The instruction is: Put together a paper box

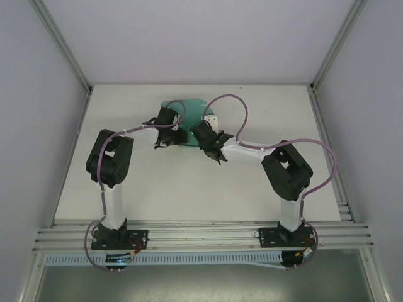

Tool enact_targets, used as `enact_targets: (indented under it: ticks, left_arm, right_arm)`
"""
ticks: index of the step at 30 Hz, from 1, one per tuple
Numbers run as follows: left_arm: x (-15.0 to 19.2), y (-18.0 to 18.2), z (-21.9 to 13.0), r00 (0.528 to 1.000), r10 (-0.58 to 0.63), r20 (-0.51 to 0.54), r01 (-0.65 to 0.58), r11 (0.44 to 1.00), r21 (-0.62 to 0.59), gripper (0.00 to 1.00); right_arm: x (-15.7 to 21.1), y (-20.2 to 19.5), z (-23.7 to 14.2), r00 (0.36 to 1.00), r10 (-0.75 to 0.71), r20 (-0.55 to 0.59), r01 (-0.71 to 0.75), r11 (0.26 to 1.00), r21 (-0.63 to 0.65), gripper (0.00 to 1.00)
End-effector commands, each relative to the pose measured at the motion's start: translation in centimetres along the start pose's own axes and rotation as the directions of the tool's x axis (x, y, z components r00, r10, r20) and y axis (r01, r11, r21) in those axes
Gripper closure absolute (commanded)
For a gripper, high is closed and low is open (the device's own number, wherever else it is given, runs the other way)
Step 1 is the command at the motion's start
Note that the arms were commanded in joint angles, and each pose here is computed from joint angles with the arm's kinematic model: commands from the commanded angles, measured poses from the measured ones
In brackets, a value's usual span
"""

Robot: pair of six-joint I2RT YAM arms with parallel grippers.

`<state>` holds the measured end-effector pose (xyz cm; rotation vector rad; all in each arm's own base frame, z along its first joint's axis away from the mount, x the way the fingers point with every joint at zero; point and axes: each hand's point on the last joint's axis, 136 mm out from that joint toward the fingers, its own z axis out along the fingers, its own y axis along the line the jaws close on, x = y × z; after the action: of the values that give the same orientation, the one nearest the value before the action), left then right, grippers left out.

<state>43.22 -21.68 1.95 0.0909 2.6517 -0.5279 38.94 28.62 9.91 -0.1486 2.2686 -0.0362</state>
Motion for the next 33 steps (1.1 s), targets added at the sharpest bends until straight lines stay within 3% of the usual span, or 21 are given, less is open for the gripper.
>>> enact_targets:
  ticks: [1,6,8,10,15,19,24,25,27,30,33]
  left_arm:
    - [3.8,4.8,1.3,0.991,-0.021,-0.131,-0.008,0.976,-0.218,0.75]
    - [2.3,1.3,-0.7,0.997,0.019,-0.077,-0.023,0.998,-0.053,0.47]
    - [1.4,-0.1,-2.3,0.999,0.03,-0.041,-0.03,1.0,-0.002,0.41]
    - [0.7,-1.0,-3.9,0.999,0.038,-0.005,-0.038,0.999,0.028,0.26]
    - [0.5,-2.6,-7.1,0.998,0.045,0.036,-0.048,0.994,0.099,0.02]
    - [1.1,-1.5,-8.7,0.998,-0.003,0.065,-0.004,0.994,0.107,0.02]
    - [1.5,2.3,-9.7,0.978,-0.19,0.086,0.171,0.966,0.192,0.02]
    - [1.5,2.5,-9.5,0.977,-0.196,0.083,0.176,0.963,0.206,0.07]
    - [1.3,1.6,-9.0,0.985,-0.154,0.082,0.128,0.957,0.261,0.29]
    - [0.5,-0.3,-8.9,0.989,-0.097,0.116,0.046,0.922,0.385,0.41]
    - [0.5,-0.6,-7.7,0.989,-0.101,0.107,0.044,0.898,0.439,0.52]
  right_arm:
    - [-0.3,0.5,-0.8,0.998,-0.046,0.033,0.045,0.999,0.002,1.0]
    - [0.2,0.2,-0.1,0.998,-0.064,0.024,0.063,0.998,0.032,1.0]
    - [0.3,-0.2,0.1,0.998,-0.06,0.024,0.058,0.997,0.047,1.0]
    - [0.4,-0.1,0.3,0.998,-0.058,0.027,0.057,0.997,0.043,1.0]
    - [0.6,-0.2,0.6,0.997,-0.068,0.022,0.067,0.997,0.047,1.0]
    - [0.8,-0.3,0.8,0.997,-0.069,0.017,0.068,0.997,0.046,1.0]
    - [0.9,-0.3,0.8,0.997,-0.07,0.014,0.069,0.997,0.042,1.0]
    - [1.0,-0.3,0.9,0.997,-0.072,0.011,0.071,0.997,0.04,1.0]
    - [0.9,-0.2,0.9,0.997,-0.07,0.013,0.069,0.997,0.039,1.0]
    - [0.9,-0.1,0.9,0.998,-0.07,0.009,0.069,0.997,0.033,1.0]
    - [1.0,-0.2,0.8,0.998,-0.065,0.005,0.064,0.997,0.033,1.0]
